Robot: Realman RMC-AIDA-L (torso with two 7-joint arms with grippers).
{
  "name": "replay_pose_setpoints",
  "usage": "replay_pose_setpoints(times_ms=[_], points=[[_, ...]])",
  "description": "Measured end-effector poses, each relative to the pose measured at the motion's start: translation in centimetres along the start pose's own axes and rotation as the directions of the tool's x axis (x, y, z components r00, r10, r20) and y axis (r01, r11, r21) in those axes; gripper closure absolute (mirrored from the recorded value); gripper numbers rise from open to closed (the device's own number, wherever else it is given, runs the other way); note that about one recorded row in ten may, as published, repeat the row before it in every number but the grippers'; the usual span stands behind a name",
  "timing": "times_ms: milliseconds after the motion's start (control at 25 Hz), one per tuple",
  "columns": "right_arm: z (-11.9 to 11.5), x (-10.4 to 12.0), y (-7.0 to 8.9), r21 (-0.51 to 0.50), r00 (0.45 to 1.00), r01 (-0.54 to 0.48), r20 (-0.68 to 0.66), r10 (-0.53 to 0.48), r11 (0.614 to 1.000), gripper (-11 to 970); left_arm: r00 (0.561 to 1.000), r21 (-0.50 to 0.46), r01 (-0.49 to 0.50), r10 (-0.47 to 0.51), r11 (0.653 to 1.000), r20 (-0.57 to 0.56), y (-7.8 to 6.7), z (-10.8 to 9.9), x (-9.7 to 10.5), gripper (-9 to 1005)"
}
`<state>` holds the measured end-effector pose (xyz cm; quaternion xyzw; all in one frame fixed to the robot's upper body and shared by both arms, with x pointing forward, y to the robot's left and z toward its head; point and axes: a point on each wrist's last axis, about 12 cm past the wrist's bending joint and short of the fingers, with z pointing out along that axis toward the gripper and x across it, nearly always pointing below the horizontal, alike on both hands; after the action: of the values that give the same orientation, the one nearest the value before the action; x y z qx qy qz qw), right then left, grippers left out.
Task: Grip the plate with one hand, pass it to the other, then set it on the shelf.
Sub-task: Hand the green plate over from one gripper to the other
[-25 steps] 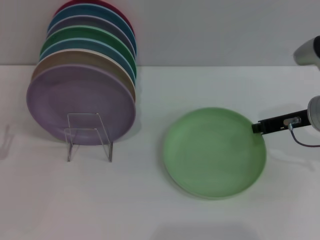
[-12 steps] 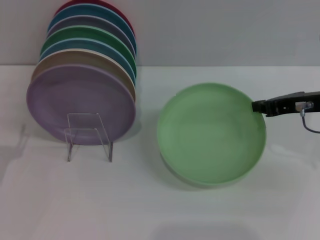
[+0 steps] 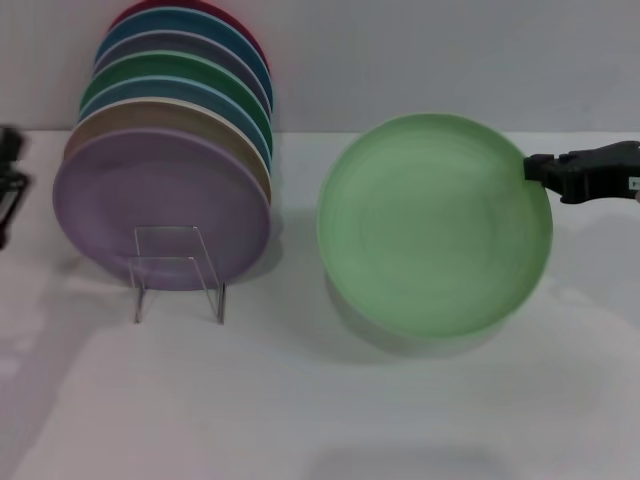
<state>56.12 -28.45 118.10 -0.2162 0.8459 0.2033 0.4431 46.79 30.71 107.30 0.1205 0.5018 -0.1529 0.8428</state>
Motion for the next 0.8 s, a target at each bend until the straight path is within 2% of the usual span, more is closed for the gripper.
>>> replay_pose_setpoints(times_ms=[120,240,280,320,400,440,520,600,680,720,760,800], points=[[-0.3,-0.5,0.2,0.002,0.999,0.035,0.011,-0.035,0.999,950,0.998,0.112,0.046,-0.041,0.993,-0.043,-0.8,2.6,-1.1,214],[-0.5,-0.6,0.2,0.005,0.999,0.049,0.015,-0.049,0.999,951,0.994,0.143,-0.01,0.026,0.99,-0.11,-2.6,5.5,-2.5,214],[-0.5,-0.6,0.2,0.005,0.999,0.049,0.015,-0.049,0.999,951,0.988,0.141,-0.015,0.036,0.99,-0.147,-2.9,6.3,-2.9,213],[-0.5,-0.7,0.2,0.005,0.998,0.056,0.016,-0.056,0.998,951,0.988,0.141,-0.015,0.036,0.99,-0.147,-2.9,6.3,-2.9,213],[-0.5,-0.7,0.2,0.005,0.998,0.061,0.017,-0.061,0.998,951,0.958,0.178,-0.012,0.062,0.984,-0.281,-3.9,9.4,-4.8,212],[-0.5,-0.7,0.2,0.007,0.997,0.077,0.017,-0.077,0.997,950,0.948,0.187,-0.01,0.069,0.982,-0.31,-4.1,9.8,-5.0,211],[-0.6,-0.7,0.2,0.011,0.996,0.092,0.018,-0.092,0.996,950,0.898,0.223,-0.004,0.102,0.975,-0.428,-5.4,11.8,-6.4,210],[-0.6,-0.7,0.2,0.012,0.995,0.098,0.019,-0.099,0.995,951,0.855,0.242,-0.014,0.137,0.97,-0.501,-6.4,12.9,-7.1,209],[-0.6,-0.6,0.2,0.014,0.994,0.111,0.02,-0.111,0.994,951,0.798,0.283,-0.048,0.207,0.958,-0.566,-7.9,14.1,-8.0,208],[-0.6,-0.6,0.1,0.015,0.993,0.114,0.02,-0.114,0.993,951,0.75,0.322,-0.081,0.271,0.943,-0.604,-9.2,15.0,-8.5,207],[-0.7,-0.6,0.1,0.016,0.993,0.116,0.021,-0.116,0.993,951,0.75,0.322,-0.081,0.271,0.943,-0.604,-9.2,15.0,-8.5,206],[-0.7,-0.5,0.1,0.017,0.993,0.117,0.021,-0.118,0.993,951,0.722,0.341,-0.094,0.3,0.935,-0.623,-9.8,15.4,-8.6,206]])
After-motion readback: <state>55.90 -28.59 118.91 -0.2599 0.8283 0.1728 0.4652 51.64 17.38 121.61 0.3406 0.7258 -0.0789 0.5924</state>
